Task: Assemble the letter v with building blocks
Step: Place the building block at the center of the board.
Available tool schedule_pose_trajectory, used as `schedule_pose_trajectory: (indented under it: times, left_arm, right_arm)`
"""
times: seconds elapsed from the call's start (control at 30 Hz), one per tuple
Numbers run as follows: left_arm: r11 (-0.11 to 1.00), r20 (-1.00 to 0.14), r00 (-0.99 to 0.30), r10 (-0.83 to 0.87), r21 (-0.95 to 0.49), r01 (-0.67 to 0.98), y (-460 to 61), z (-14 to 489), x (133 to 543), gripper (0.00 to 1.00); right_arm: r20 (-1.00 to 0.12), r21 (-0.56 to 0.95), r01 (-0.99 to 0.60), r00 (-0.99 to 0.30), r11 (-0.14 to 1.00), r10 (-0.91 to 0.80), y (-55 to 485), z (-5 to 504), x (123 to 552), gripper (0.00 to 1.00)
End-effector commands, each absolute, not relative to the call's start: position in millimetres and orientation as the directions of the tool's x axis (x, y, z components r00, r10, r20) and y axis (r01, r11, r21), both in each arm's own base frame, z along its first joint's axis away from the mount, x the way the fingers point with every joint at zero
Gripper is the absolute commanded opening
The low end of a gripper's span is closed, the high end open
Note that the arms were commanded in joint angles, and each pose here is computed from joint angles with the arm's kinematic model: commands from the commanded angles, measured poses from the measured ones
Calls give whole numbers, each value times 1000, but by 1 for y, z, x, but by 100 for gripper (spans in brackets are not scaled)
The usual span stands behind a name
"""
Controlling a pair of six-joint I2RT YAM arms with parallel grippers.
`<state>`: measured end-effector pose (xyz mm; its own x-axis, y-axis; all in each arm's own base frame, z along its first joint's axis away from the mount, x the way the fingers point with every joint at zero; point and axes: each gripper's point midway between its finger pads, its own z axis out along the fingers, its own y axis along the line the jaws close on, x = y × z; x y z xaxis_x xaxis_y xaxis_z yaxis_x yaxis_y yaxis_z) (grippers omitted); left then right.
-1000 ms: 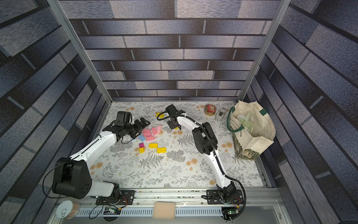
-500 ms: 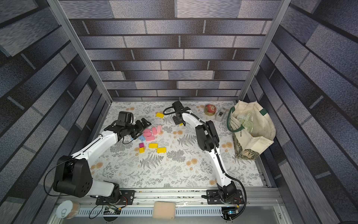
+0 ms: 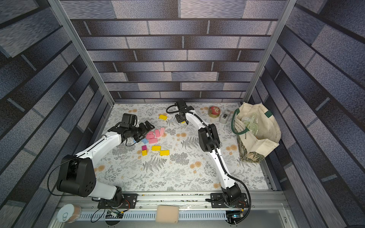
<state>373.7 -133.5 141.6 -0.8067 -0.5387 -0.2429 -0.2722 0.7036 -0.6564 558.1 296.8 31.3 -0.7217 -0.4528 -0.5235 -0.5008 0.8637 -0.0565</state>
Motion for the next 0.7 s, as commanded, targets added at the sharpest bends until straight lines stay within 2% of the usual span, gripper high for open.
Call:
schedule_pose_trajectory:
  times: [0.0,0.23,0.43,0.67]
  left_arm:
    - [718,-255,-806,-533,-641,-272,-128,142,381,100]
    - [714,-229,-817,-530,-641,-283,-130,133,384,100]
    - [714,-215,-823,-525,-638,-289,-132,129,385,100]
    - [740,-249,-827,-505,-617,-266,-130,134,384,100]
  right_arm:
    - [-475,37,-516,-763,856,-439,308,24,539,35]
    - [-510,57,-512,-753,857,-416,319,44,537,36]
    - [-493,54,-527,-753,848,-436,324,38,535,38]
    - [-502,61,-511,-758,858,-416,325,53,534,46]
